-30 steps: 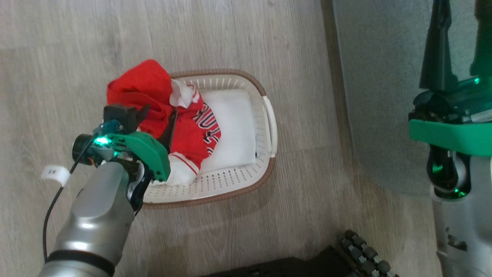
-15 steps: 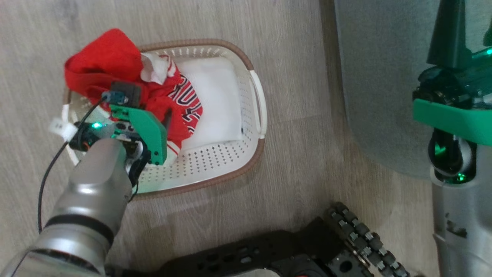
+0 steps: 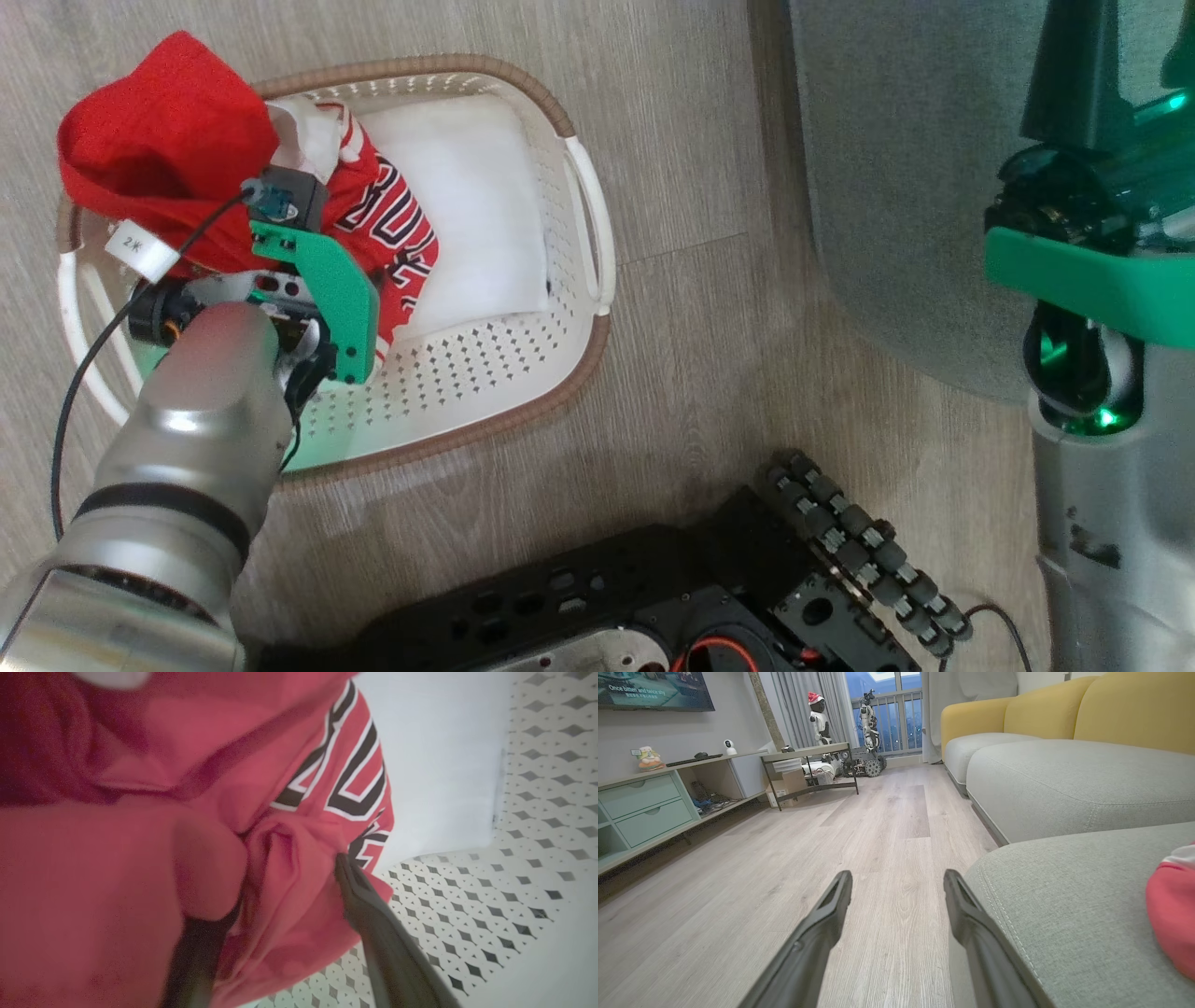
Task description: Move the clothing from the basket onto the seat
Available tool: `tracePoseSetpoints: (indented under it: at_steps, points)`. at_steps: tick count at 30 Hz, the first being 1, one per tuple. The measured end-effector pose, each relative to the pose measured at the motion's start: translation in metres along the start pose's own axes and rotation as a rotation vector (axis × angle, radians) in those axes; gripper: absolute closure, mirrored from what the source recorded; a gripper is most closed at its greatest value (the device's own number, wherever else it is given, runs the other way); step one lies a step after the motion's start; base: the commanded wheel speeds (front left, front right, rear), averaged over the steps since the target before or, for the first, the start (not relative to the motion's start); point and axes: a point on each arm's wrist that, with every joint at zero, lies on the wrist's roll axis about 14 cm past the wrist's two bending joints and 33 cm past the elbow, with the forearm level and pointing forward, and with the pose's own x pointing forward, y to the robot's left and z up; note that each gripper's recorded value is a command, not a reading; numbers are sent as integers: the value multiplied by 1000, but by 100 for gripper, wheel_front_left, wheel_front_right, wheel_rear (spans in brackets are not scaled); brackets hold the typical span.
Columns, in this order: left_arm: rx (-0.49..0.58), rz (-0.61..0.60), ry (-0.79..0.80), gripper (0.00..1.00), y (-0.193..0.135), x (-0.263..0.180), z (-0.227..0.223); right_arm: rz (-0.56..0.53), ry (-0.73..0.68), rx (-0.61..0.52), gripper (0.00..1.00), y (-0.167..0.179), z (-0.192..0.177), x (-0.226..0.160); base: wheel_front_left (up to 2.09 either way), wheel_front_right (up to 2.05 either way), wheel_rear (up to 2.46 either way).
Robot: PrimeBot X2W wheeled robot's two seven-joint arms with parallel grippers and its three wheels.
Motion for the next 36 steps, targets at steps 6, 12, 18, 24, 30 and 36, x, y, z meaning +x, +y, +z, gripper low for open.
tracePoseSetpoints:
  at_steps: [6,12,18,24,30,36]
  points:
    - [-3,-13,2,100,-2,5,0,-3,12,-10,0,-2,-5,-1,0,0,0]
    - [-2,-23,-21,100,-6,2,5,0,7,-7,0,0,-3,-1,0,0,0]
    - [14,-28,-45,100,-9,-3,12,6,-2,-4,0,3,3,-1,0,0,0]
    - [41,-48,-116,100,-22,-18,24,12,-33,-2,0,7,21,0,0,0,0]
    - [75,-79,-200,100,-44,-45,29,20,-74,10,0,14,48,-4,0,0,0]
    - [95,-101,-297,100,-65,-76,38,25,-94,27,0,22,69,-16,0,0,0]
